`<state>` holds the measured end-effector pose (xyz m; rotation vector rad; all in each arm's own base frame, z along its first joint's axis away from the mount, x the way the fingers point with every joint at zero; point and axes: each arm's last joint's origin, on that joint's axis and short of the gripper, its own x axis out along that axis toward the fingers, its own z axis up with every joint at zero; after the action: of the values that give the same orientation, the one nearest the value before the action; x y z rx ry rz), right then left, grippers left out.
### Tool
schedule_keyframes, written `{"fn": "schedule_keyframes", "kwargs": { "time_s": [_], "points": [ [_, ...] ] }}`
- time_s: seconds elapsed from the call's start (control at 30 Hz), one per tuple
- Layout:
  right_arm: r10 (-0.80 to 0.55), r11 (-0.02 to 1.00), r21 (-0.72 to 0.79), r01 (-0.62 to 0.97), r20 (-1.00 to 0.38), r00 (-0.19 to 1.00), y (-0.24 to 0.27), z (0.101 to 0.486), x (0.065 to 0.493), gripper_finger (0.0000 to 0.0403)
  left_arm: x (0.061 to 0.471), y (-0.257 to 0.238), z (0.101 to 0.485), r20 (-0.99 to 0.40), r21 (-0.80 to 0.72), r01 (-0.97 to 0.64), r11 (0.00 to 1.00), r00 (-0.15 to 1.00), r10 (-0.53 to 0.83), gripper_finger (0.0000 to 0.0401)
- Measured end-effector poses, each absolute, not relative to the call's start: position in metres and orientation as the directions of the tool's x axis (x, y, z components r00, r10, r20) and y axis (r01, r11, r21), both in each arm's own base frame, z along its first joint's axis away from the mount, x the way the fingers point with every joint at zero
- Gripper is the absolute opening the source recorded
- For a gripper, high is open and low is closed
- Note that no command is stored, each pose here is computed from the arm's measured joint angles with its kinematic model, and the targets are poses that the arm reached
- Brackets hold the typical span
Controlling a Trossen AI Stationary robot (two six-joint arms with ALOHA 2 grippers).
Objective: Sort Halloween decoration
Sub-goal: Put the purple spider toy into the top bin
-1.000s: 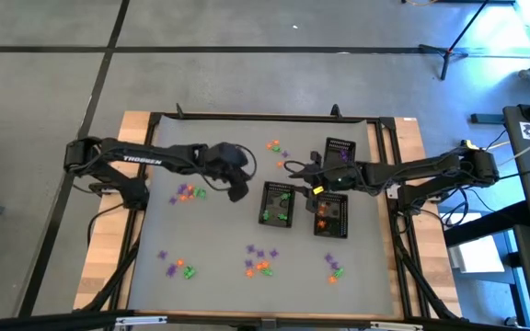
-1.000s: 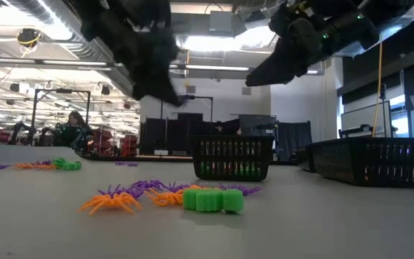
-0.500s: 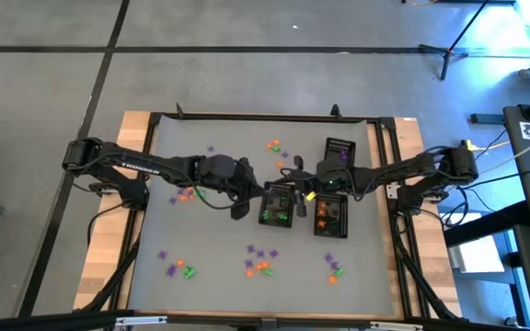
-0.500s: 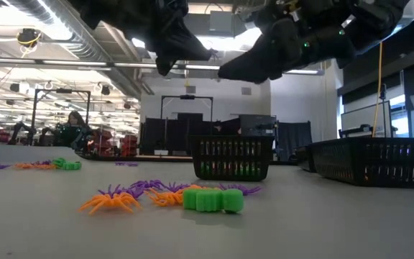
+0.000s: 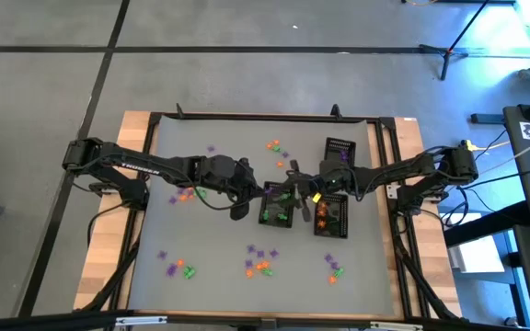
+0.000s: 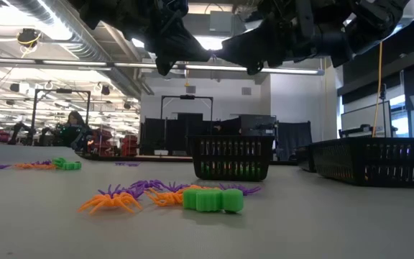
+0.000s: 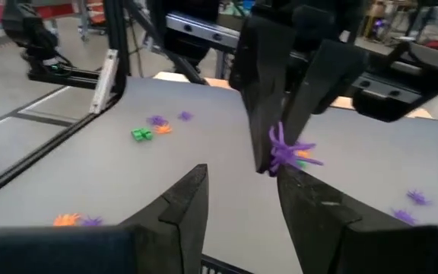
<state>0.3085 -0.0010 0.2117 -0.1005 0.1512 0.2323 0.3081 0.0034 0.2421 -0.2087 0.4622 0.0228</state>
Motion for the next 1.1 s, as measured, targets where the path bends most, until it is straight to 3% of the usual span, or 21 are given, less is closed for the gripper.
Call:
{"fn": "schedule_keyframes", "kwargs": {
  "time_s": [0.4,0.73,1.1],
  "points": [
    [0.166,0.981,-0.070,-0.182,-0.189,0.968,-0.003,0.209,0.308,0.0156,0.308,-0.013,0.243,-0.433,-0.196,-0.015,0.981,0.898,-0.073,0.0000],
    [0.300,0.953,-0.015,-0.303,-0.116,0.947,0.001,0.216,0.308,0.0156,0.314,-0.010,0.239,-0.413,-0.163,-0.064,0.984,0.911,-0.010,0.0000],
    [0.302,0.952,-0.008,-0.306,-0.133,0.944,0.001,0.214,0.308,0.0148,0.317,-0.008,0.236,-0.414,-0.145,-0.068,0.987,0.910,0.002,0.0000]
  ]
}}
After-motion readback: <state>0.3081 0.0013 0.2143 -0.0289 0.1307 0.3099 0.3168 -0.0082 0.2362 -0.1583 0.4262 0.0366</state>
